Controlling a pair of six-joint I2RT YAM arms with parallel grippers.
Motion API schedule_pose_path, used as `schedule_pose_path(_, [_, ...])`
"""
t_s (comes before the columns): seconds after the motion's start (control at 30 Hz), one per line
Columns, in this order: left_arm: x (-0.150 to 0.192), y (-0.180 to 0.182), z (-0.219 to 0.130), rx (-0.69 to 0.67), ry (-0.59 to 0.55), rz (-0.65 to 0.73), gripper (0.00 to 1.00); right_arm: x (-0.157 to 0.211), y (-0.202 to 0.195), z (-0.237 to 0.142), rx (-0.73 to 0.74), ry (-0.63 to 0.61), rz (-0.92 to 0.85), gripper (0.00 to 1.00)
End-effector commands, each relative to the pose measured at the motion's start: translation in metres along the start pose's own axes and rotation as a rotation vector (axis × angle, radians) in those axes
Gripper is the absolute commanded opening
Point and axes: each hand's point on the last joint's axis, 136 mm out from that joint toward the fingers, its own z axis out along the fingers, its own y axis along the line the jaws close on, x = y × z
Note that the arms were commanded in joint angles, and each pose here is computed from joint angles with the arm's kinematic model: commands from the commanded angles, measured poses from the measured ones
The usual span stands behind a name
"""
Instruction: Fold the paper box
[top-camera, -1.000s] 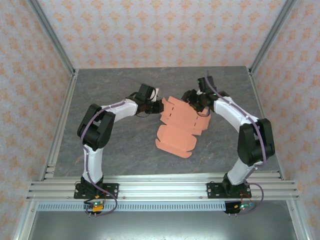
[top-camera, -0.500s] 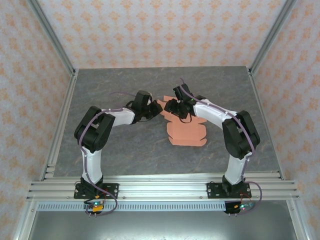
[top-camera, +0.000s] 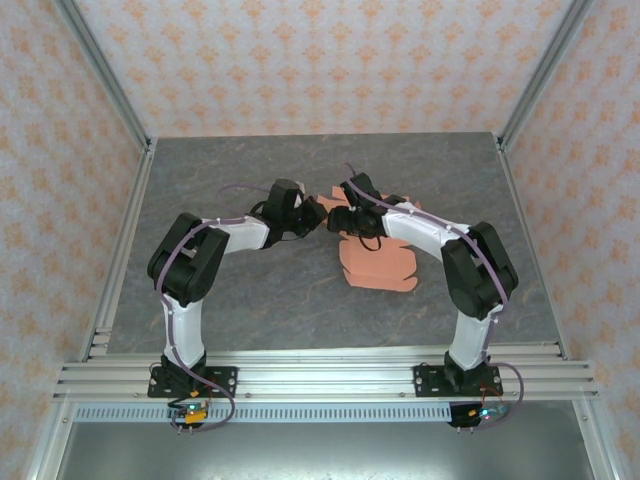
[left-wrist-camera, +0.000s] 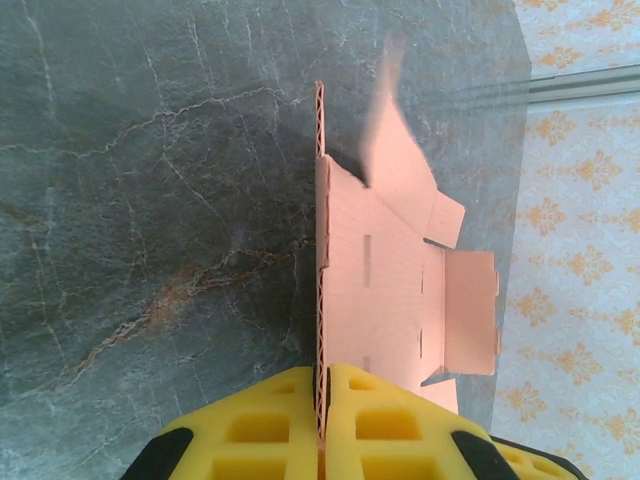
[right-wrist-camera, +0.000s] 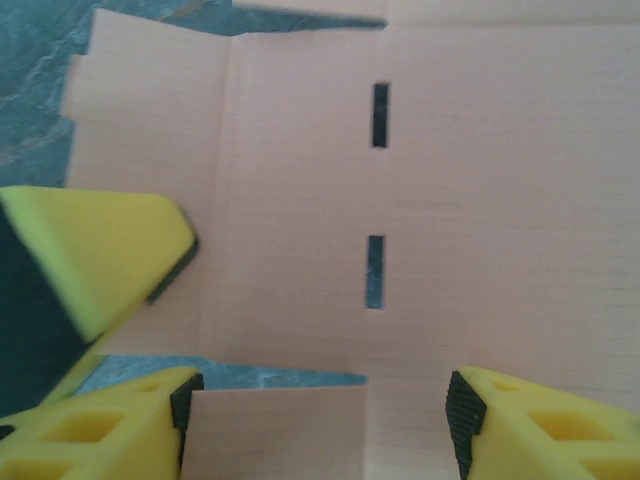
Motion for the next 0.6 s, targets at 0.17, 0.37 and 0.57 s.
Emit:
schedule_pose_path(0.17, [-0.006,-0.024,-0.012,0.041,-0.032,0.057,0.06,-0.001,-0.025,-0.003,0.144,-0.027,0.0,0.52])
schedule_pose_path(0.37, [-0.002,-0.02,-0.011,0.015,-0.059,0.15,0.06,0.004,-0.029,-0.002,0.145,-0.019,0.041,0.44])
schedule_pose_path(0.57, [-0.002,-0.026,-0.019,0.053,-0.121,0.225,0.04,0.002,-0.041,-0.006,0.141,-0.024,0.174,0.44])
